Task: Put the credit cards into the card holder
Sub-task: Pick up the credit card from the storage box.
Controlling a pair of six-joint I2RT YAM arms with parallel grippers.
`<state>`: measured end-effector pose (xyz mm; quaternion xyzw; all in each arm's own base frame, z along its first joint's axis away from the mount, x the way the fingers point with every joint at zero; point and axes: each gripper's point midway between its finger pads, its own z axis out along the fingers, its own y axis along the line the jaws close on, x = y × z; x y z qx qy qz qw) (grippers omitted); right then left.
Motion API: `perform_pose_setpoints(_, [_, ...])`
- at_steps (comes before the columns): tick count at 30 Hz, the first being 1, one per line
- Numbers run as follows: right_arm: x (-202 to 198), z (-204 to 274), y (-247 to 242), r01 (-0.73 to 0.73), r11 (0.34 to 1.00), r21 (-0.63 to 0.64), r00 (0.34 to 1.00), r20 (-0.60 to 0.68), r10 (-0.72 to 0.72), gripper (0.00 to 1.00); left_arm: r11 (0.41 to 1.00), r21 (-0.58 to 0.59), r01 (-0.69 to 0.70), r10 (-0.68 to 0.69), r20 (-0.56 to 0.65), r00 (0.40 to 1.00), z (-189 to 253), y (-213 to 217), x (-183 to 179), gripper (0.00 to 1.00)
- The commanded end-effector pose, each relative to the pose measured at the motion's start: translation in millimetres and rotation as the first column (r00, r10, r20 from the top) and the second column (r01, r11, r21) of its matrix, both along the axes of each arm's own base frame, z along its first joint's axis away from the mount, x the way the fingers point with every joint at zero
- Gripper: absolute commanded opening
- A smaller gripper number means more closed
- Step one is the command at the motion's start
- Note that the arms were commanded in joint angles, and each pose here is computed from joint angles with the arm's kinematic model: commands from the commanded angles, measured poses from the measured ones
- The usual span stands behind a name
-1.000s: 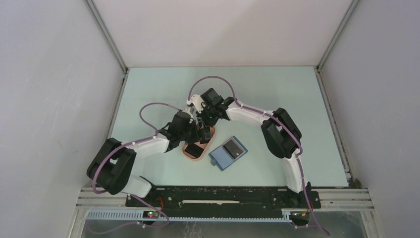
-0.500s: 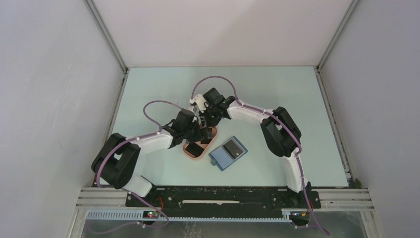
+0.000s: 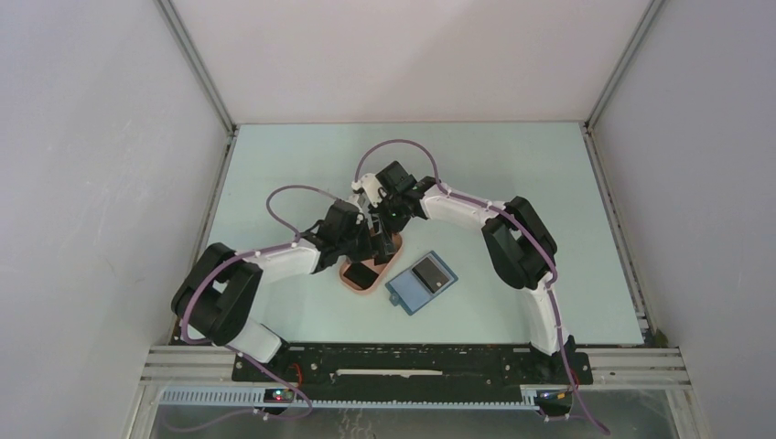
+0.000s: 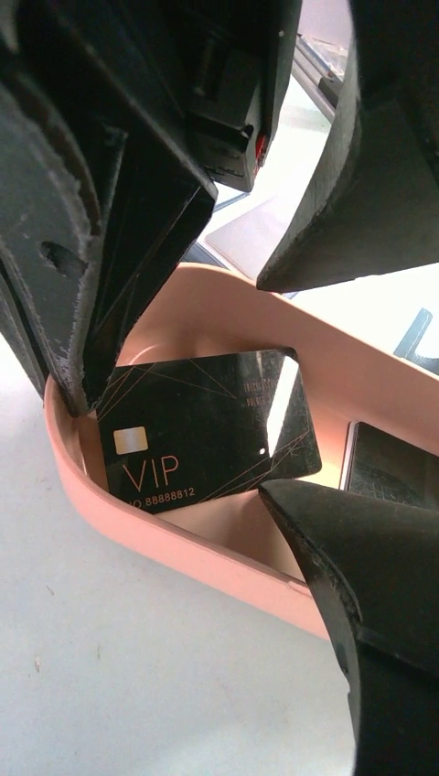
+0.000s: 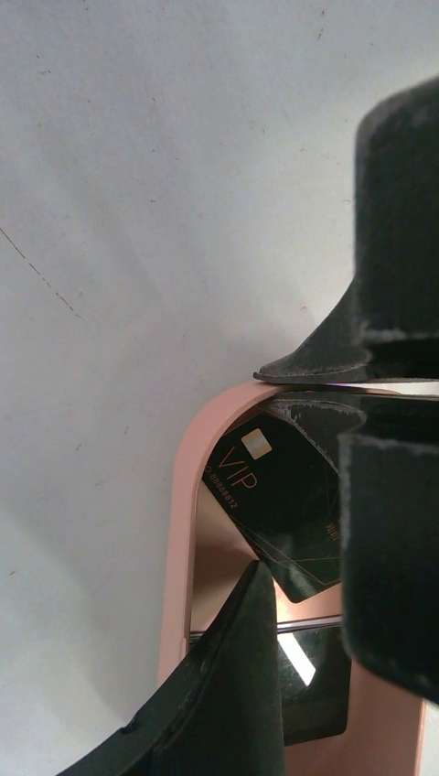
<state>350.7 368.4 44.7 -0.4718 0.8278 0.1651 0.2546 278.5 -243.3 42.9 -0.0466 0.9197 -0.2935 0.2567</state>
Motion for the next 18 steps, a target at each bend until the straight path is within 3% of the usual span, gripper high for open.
perform_pose_setpoints(1, [-31, 47, 56, -0.162, 0.973, 0.165, 0.987, 0.014, 0.162, 0.00, 1.000, -0.021, 0.000, 0.000, -0.020, 1.000, -16, -3, -1, 0.81])
perform_pose_setpoints(18, [-35, 49, 58, -0.164, 0.969, 0.183, 0.986, -0.004, 0.168, 0.00, 0.997, -0.077, -0.024, 0.020, -0.057, 0.998, -29, -7, 1, 0.79])
